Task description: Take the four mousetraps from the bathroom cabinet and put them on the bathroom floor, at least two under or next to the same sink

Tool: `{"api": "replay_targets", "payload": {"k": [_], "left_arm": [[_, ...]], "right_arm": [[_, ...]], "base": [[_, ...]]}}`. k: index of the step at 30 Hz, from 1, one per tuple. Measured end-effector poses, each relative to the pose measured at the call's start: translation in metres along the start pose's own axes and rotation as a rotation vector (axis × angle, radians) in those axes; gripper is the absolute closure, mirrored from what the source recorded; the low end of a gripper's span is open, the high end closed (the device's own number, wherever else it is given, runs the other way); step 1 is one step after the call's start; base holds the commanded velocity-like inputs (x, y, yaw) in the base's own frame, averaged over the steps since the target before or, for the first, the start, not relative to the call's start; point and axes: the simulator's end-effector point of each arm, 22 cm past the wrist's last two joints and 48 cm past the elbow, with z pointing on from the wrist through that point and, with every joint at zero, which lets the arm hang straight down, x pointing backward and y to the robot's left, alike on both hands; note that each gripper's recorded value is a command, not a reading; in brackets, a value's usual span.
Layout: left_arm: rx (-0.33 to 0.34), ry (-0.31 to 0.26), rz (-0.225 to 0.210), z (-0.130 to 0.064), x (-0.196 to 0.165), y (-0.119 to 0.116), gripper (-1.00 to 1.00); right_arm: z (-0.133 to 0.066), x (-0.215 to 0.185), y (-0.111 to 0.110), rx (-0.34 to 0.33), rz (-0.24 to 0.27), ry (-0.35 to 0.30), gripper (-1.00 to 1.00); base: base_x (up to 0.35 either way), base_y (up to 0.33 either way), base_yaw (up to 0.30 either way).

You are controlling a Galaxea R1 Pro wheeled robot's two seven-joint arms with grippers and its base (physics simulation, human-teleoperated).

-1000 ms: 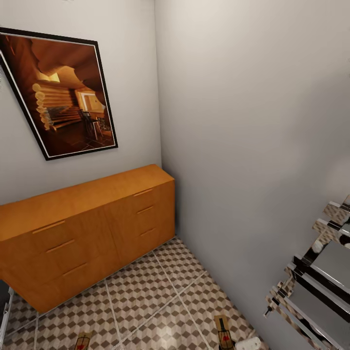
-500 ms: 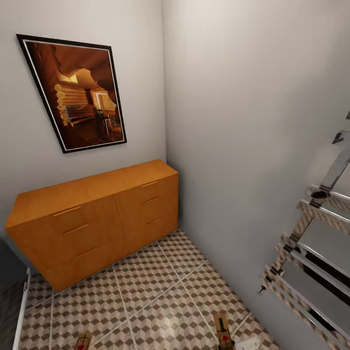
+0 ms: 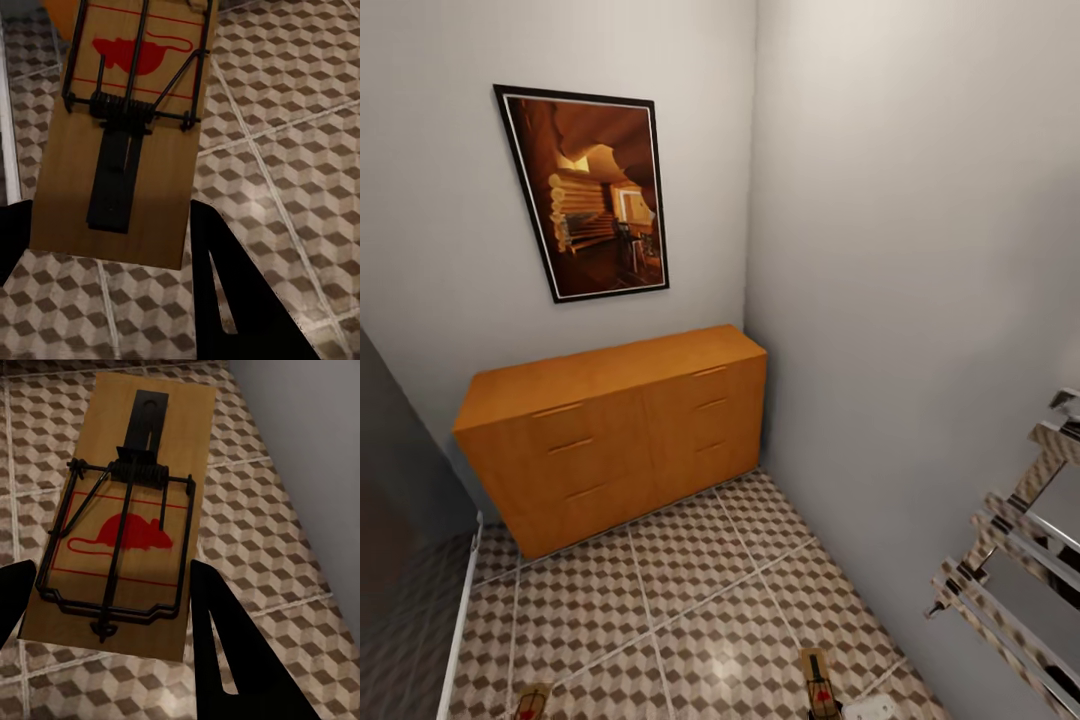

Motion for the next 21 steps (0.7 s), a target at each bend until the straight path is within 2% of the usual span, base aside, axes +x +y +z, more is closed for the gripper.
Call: {"api": "replay_targets", "payload": {"k": [10, 21], "left_arm": [[0.001, 0.001, -0.001, 0.0001, 0.0001, -0.0010, 1.00], [0.011, 0.001, -0.004, -0.0009, 0.0007, -0.0079, 1.00]], "right_arm": [[0.0003, -0.0001, -0.0002, 0.000, 0.000, 0.000, 1.00], [-0.0001, -0.0002, 0.0003, 0.000, 0.000, 0.000, 1.00]], "base": [[-0.290, 0.000, 0.276], [-0.043, 0.000, 0.287]]}}
